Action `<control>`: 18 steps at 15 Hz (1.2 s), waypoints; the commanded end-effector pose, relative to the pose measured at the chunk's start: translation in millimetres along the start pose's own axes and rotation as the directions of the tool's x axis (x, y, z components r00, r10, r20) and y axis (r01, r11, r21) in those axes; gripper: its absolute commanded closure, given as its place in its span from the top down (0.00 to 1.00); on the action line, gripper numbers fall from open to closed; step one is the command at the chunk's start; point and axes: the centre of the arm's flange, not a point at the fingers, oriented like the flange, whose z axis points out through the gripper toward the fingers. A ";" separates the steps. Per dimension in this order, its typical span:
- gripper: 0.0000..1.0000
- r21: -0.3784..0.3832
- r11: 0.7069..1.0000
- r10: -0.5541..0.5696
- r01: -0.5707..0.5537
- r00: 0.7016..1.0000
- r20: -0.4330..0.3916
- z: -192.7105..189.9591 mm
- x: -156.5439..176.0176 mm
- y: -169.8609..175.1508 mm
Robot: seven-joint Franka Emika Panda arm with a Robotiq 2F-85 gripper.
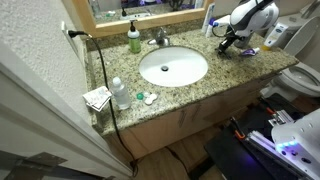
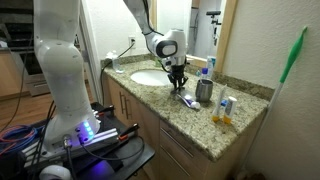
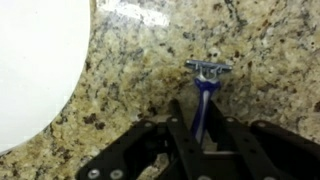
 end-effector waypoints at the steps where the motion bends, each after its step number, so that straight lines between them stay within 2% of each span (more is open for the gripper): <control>1: 0.02 0.028 0.999 0.016 -0.016 1.000 -0.013 13.4 3.6 -6.5; 2: 0.00 0.035 0.999 0.009 -0.008 1.000 -0.008 7.3 3.6 -4.8; 4: 0.03 0.039 0.999 -0.012 0.011 1.000 0.011 -13.3 4.3 -3.8; 6: 0.03 0.047 0.998 -0.043 0.041 0.998 0.044 -43.8 5.8 -1.1; 8: 0.03 0.075 0.990 -0.127 0.120 0.988 0.087 -89.3 6.9 11.9; 12: 0.03 0.070 0.938 -0.346 0.339 0.923 0.170 -162.3 11.1 63.3; 13: 0.03 0.035 0.924 -0.380 0.380 0.906 0.188 -180.4 19.4 77.0; 14: 0.13 0.080 0.950 -0.312 0.303 0.936 0.163 -144.6 -8.6 53.2; 16: 0.13 0.060 0.931 -0.365 0.360 0.912 0.189 -172.3 1.7 77.1; 17: 0.03 0.059 0.928 -0.372 0.368 0.908 0.193 -177.7 6.4 80.7; 18: 0.03 0.061 0.905 -0.424 0.420 0.891 0.162 -171.6 0.4 95.1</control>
